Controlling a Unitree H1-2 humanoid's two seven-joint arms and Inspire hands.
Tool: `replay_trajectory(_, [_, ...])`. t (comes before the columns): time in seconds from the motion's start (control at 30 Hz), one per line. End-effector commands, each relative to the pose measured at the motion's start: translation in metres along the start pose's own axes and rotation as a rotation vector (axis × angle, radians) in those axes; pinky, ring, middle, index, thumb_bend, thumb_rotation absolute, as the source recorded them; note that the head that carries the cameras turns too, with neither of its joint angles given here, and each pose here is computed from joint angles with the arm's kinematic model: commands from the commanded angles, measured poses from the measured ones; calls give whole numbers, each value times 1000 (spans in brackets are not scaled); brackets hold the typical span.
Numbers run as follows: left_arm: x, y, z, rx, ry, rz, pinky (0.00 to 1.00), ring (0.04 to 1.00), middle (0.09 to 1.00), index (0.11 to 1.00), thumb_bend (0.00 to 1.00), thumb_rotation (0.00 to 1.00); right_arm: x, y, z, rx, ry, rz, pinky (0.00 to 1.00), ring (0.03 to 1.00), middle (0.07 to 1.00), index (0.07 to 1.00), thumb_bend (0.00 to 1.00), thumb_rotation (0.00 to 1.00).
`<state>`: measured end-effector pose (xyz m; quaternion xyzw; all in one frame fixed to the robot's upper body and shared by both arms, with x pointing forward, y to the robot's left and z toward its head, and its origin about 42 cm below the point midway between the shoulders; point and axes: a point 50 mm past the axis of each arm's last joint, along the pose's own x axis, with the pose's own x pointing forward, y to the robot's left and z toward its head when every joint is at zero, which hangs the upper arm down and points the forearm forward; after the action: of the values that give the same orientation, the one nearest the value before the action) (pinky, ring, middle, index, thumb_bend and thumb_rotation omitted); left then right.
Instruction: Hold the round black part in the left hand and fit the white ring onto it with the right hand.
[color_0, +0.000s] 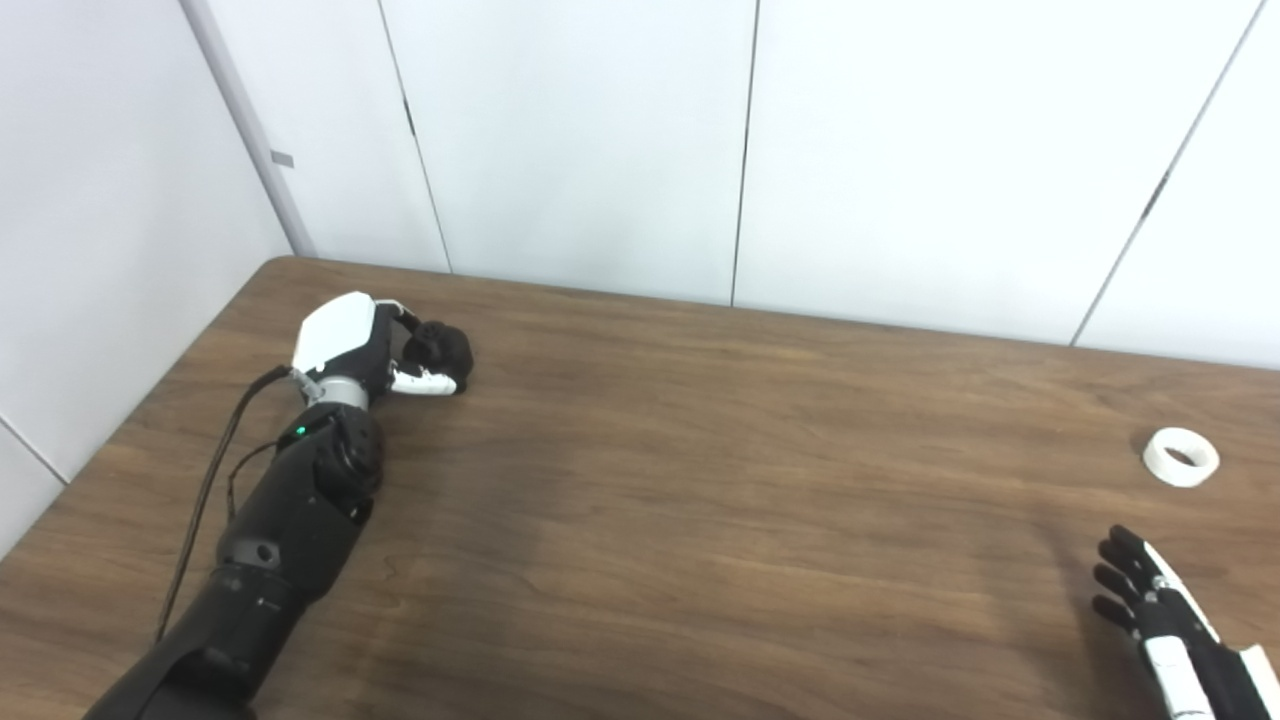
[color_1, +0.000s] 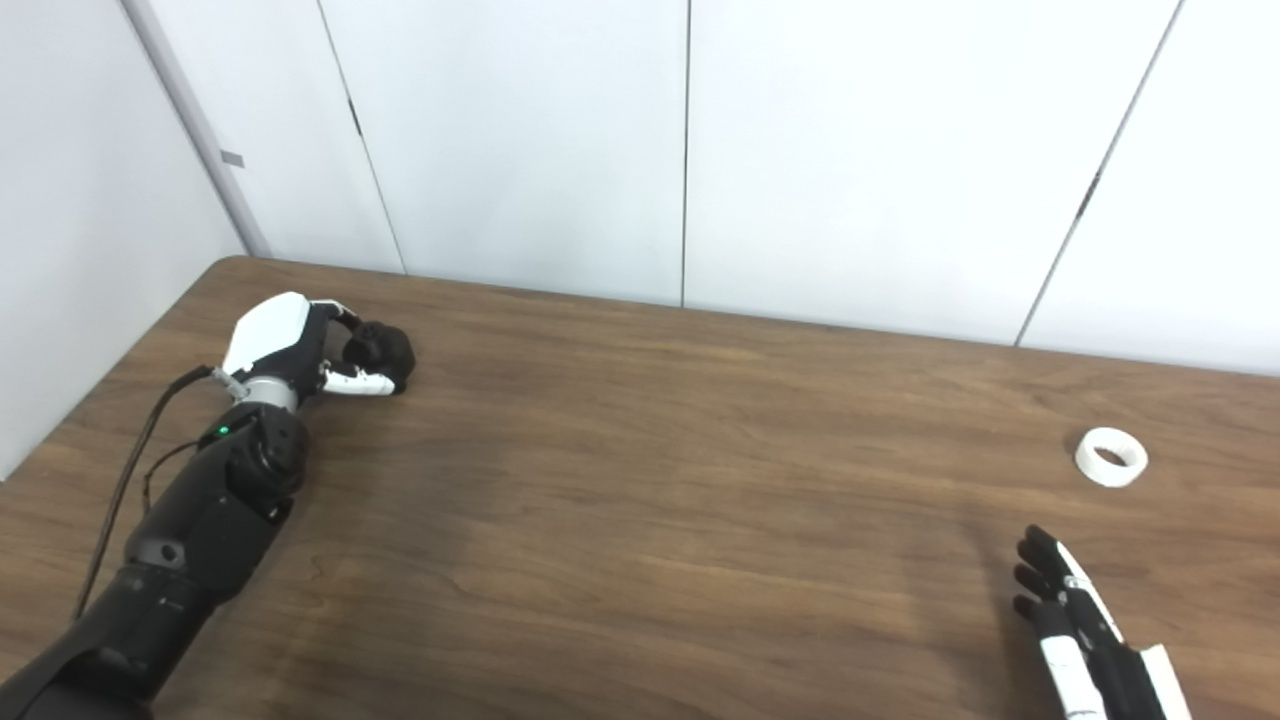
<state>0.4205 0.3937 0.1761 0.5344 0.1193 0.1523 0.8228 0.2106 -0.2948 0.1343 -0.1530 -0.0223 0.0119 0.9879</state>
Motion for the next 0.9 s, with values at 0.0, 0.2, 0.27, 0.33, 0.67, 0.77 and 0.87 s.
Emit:
replay_trajectory(0.0, [13,27,16,-3,-40,83,1000,954,878,685,860,236,-2,-5,3,-15,-7,-10,861,912,928,923,465,957])
replay_trajectory(0.2, [12,27,16,-34,-50,95,1000,947,865,631,831,172,-3,-5,2,-17,-3,-10,866,915,929,925,475,960])
replay_trajectory(0.27, [11,27,15,-61,-60,106,1000,938,855,602,817,133,-3,-5,3,-19,-2,-11,862,916,929,923,477,960])
replay_trajectory(0.33, [11,26,15,-92,-67,116,1000,934,847,520,601,82,-3,-5,2,-17,0,-10,858,917,927,921,475,963])
replay_trajectory(0.67, [12,24,14,-131,-115,142,1000,889,787,484,519,41,-2,-6,2,-27,-7,-10,844,916,923,915,470,973])
replay_trajectory(0.77, [12,24,14,-120,-119,145,1000,889,782,484,519,41,-3,-5,2,-22,-3,-10,850,921,926,915,465,968])
replay_trajectory(0.87, [11,24,13,-90,-127,151,1000,888,776,485,520,42,-2,-5,3,-22,-1,-12,846,919,923,914,461,969])
